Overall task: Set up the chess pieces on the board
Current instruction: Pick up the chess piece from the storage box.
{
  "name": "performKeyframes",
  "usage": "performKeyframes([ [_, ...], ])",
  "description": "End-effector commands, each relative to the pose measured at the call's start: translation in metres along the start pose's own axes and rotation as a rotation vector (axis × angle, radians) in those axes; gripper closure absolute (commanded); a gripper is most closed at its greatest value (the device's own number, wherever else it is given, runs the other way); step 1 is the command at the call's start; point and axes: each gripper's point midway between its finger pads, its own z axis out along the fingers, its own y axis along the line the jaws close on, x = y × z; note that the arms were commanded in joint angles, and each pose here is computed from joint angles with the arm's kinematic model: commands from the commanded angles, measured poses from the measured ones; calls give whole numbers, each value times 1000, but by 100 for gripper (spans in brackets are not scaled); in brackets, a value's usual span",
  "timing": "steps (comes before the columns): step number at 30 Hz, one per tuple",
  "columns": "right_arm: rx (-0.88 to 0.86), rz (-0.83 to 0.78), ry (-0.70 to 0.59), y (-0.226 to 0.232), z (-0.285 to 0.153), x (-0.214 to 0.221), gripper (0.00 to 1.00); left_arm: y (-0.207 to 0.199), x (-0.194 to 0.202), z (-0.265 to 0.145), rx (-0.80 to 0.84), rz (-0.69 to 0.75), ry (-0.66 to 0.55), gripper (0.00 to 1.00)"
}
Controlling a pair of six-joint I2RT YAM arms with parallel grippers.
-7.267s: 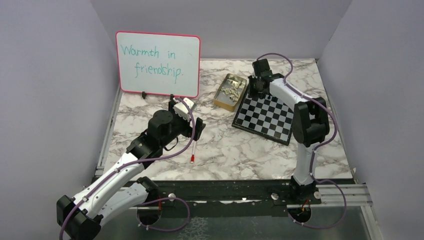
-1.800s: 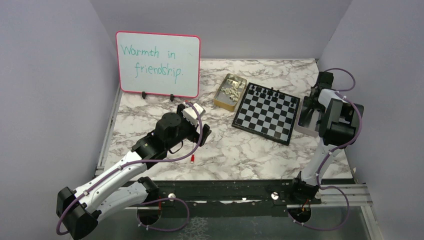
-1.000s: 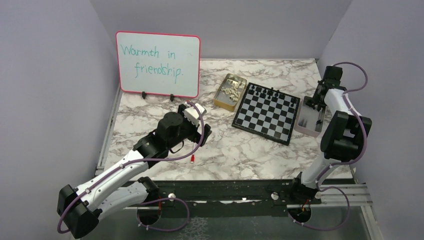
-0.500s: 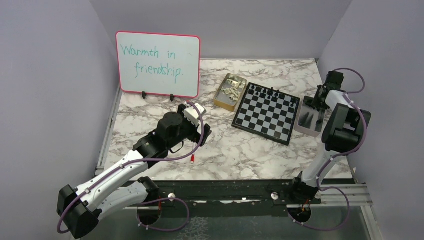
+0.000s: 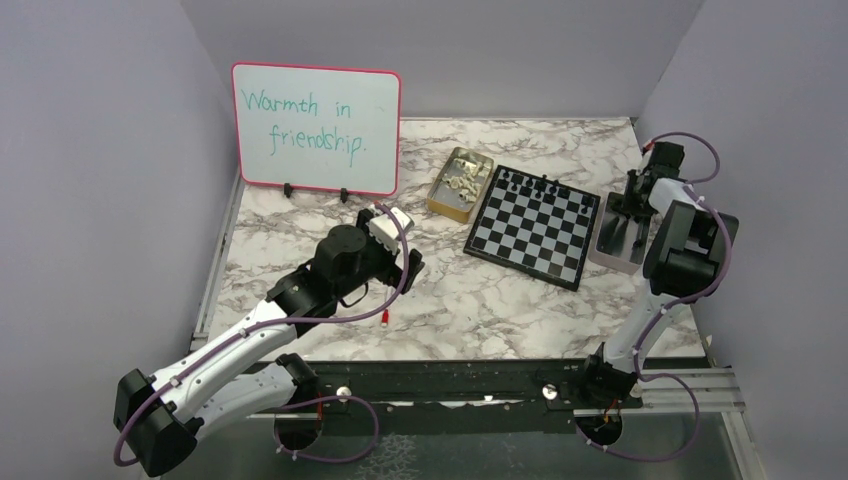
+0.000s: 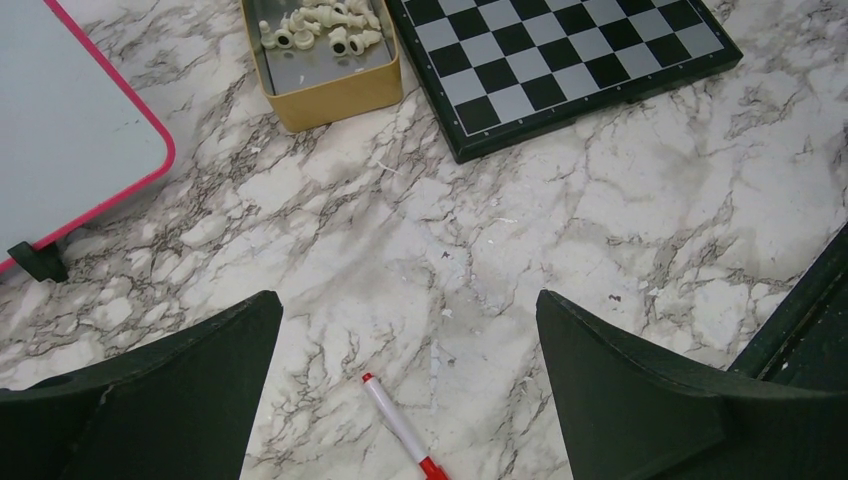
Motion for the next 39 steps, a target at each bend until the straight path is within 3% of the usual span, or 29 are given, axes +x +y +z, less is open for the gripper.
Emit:
performKeyframes([
  [1,-14,-24,-16,-1,12,-6,69,-4,-1,-2,11,15,-6,1],
  [11,4,-38,59,-3,29,18,70,-3,2,1,6,20,5,1],
  [20,14,-16,83,-4,22,17,84,-1,-1,-1,-1,20,-4,1],
  [26,13,33,93,-3,5,8,93,-1,-2,-2,0,23,-10,1],
  [39,-29,206,129,10,-56,0,94,-7,-4,0,26,14,-47,3],
])
